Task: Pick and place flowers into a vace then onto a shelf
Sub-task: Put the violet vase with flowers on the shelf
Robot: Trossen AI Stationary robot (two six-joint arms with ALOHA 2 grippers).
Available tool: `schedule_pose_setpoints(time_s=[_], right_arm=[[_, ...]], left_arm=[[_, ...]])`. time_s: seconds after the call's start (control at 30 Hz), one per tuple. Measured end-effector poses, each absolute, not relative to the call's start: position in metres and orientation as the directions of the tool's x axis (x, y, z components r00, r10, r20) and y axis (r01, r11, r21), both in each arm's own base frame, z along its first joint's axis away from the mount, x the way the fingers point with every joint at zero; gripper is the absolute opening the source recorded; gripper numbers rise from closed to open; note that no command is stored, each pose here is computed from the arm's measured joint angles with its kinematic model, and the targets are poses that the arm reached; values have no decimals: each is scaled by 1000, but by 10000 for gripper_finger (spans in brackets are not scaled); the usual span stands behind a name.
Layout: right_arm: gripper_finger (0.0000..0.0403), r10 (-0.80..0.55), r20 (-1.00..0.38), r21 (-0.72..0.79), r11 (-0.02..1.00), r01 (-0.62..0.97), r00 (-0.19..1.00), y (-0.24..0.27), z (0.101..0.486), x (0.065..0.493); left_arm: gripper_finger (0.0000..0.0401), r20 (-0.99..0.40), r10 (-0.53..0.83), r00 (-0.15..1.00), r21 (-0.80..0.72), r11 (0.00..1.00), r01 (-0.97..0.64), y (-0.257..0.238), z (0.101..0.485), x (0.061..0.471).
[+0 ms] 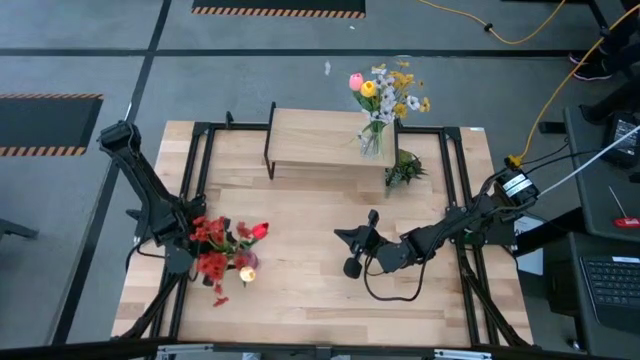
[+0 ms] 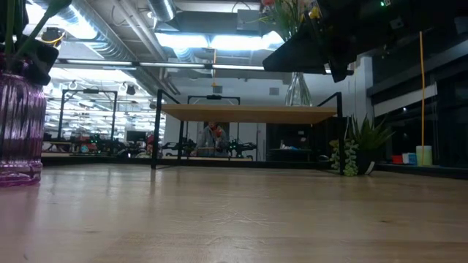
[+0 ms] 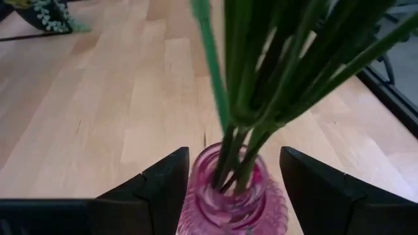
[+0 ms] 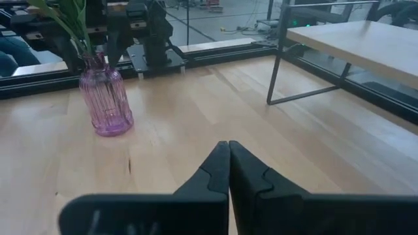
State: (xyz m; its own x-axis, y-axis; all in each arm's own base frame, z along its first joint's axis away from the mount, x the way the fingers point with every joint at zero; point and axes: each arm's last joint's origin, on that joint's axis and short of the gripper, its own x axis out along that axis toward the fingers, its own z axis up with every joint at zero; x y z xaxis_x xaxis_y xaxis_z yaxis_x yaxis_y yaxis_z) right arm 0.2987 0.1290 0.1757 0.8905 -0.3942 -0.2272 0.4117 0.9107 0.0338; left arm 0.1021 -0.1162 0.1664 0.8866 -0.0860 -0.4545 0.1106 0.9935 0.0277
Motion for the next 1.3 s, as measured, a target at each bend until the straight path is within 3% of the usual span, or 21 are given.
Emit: schedule_pose_setpoints(time_s=[0.23, 0.5, 0.9, 1.3], right_arm=[[2, -387, -229, 36, 914, 405, 893, 129, 176, 299], [6, -377, -232, 39, 918, 395, 897, 130, 176, 299], [6, -377, -232, 38, 918, 395, 897, 130, 176, 299], [6, -369, -208, 62, 919, 389, 906, 130, 179, 300]], left_arm=[[207, -457, -107, 883, 12, 992, 127, -117, 167, 102], [123, -460, -100, 882, 6, 993, 115, -120, 165, 104], [123, -432, -96, 897, -3, 995, 105, -115, 171, 102], [123, -301, 5, 954, 10, 1000, -2, -99, 218, 116]])
